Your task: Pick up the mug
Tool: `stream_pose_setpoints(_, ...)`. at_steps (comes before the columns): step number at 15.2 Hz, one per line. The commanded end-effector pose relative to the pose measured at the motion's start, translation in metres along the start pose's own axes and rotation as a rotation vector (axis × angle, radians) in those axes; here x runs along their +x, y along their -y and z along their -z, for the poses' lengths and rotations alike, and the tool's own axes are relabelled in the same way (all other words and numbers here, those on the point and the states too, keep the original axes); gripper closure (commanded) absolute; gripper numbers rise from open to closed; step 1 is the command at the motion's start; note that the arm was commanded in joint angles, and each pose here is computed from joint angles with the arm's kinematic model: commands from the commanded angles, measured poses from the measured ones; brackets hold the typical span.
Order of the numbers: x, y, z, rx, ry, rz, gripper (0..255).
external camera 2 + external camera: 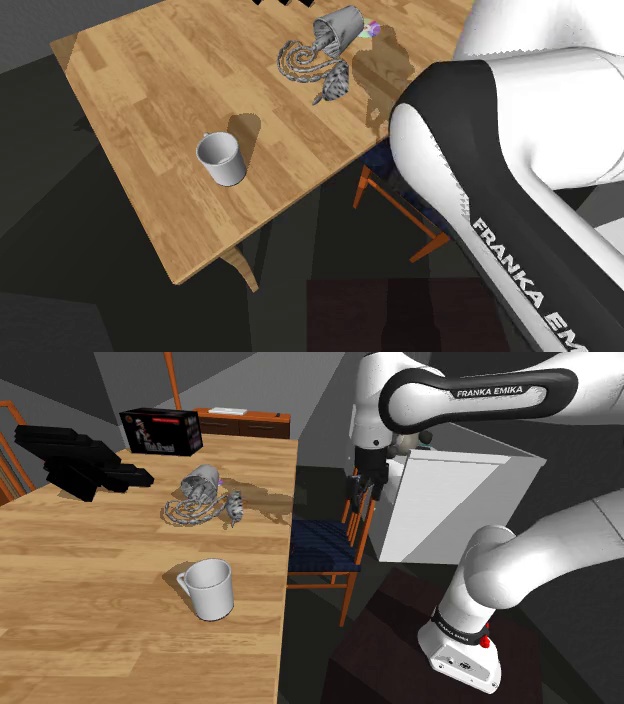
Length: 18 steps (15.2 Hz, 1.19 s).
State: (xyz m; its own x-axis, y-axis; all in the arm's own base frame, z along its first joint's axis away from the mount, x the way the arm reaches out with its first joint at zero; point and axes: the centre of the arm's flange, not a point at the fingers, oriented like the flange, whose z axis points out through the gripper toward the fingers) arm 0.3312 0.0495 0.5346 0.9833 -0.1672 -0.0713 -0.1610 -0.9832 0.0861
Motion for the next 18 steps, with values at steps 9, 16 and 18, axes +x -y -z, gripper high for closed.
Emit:
stream_pose_setpoints(9, 0.023, 0.121, -0.009, 0.052, -0.022, -0.008, 0)
stream_pose_setpoints(16, 0.041, 0.206, -0.012, 0.088, -0.037, -0.013, 0)
stream_pose_setpoints(18, 0.046, 0.23, -0.012, 0.098, -0.042, -0.015, 0)
